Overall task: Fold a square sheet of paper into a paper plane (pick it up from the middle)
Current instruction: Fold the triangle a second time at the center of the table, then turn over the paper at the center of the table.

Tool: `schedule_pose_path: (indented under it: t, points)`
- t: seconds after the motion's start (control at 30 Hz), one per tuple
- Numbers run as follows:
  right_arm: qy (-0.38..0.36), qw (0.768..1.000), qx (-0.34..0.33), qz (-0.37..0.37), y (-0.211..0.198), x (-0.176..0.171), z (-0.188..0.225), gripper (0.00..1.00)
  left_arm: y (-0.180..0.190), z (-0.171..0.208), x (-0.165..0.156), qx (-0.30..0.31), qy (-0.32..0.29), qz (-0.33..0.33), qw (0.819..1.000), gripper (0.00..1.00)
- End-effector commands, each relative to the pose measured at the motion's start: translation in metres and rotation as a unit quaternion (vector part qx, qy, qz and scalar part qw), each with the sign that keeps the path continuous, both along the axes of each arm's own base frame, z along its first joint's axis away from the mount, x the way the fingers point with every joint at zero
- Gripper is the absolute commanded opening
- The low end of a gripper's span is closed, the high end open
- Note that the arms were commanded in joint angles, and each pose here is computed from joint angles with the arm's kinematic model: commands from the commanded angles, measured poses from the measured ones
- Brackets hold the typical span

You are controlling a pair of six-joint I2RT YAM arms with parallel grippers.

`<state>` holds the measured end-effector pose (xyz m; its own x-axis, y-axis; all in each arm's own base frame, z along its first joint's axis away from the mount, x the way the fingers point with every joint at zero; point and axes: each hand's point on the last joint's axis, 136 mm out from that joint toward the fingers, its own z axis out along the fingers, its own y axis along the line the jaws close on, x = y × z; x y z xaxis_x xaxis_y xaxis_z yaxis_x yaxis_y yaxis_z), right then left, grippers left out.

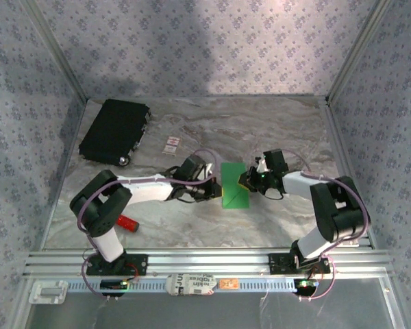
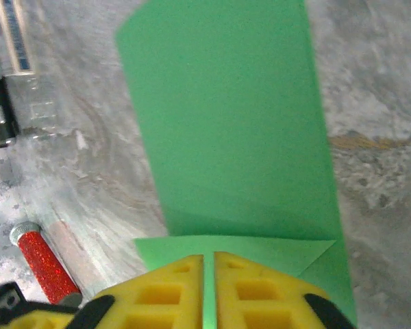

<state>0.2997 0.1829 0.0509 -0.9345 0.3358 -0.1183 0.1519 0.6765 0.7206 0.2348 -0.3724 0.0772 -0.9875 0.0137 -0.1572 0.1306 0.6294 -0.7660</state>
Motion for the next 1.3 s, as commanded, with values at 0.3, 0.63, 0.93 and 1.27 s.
schedule_pose_path:
  t: [0.3,0.63,0.93,1.27]
  points:
    - [0.029,0.996,-0.058,-0.054,-0.037,-0.043,0.009,0.35,-0.018,-0.023,0.027,0.063,-0.013,-0.052,0.997,0.05]
    - [0.064,0.995,-0.054,-0.056,-0.027,-0.063,0.001,0.40,-0.013,-0.057,0.026,0.092,0.013,-0.062,0.994,0.03]
    - [0.081,0.994,-0.069,-0.033,-0.009,-0.072,-0.008,0.43,0.003,-0.076,0.011,0.104,0.036,-0.051,0.993,0.02]
    - [0.100,0.989,-0.103,-0.038,-0.015,-0.075,-0.021,0.46,0.005,-0.076,0.009,0.103,0.036,-0.047,0.993,0.02]
